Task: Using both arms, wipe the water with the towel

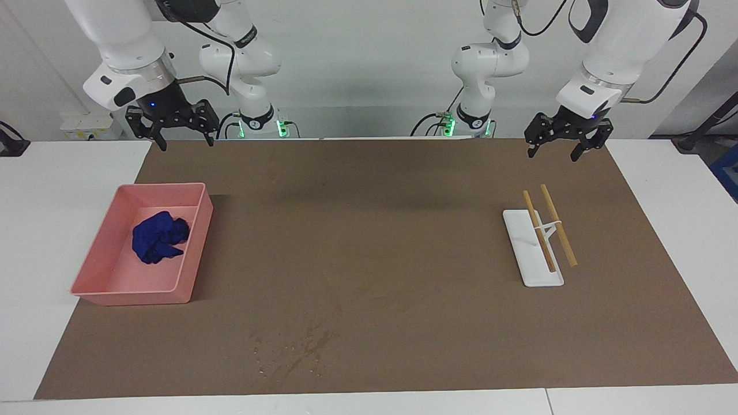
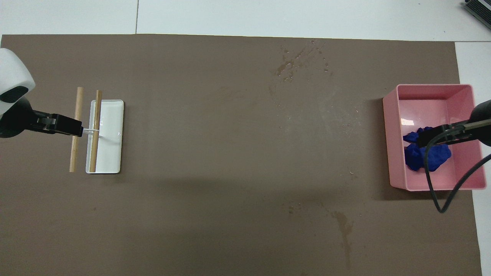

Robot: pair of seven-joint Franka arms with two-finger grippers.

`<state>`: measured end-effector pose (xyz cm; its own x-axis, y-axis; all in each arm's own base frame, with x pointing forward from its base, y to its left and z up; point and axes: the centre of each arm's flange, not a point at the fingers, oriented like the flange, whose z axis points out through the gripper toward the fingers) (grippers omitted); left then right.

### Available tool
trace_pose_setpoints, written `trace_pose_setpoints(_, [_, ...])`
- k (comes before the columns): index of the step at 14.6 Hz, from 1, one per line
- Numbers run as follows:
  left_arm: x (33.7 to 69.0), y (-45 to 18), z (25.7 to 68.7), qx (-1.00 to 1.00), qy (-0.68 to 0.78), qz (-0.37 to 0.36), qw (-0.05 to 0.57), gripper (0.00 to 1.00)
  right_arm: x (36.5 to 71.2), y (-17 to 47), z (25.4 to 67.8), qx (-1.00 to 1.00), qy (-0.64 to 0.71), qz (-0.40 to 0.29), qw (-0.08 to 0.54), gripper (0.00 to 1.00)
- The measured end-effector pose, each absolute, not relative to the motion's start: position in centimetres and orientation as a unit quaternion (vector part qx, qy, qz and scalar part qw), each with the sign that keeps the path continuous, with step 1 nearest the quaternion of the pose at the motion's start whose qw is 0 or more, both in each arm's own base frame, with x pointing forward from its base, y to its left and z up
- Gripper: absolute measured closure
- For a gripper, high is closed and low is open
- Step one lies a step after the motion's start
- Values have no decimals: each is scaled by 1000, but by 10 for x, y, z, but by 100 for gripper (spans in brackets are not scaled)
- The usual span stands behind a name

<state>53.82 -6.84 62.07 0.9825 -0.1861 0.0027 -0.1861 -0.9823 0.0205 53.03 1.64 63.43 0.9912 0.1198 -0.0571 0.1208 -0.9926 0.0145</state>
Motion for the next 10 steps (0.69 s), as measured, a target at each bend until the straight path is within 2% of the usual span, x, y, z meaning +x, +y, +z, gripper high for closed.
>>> trace_pose_setpoints(10, [538, -68, 621, 996, -93, 0, 10, 0, 529, 17, 637, 998, 59, -26, 9, 0])
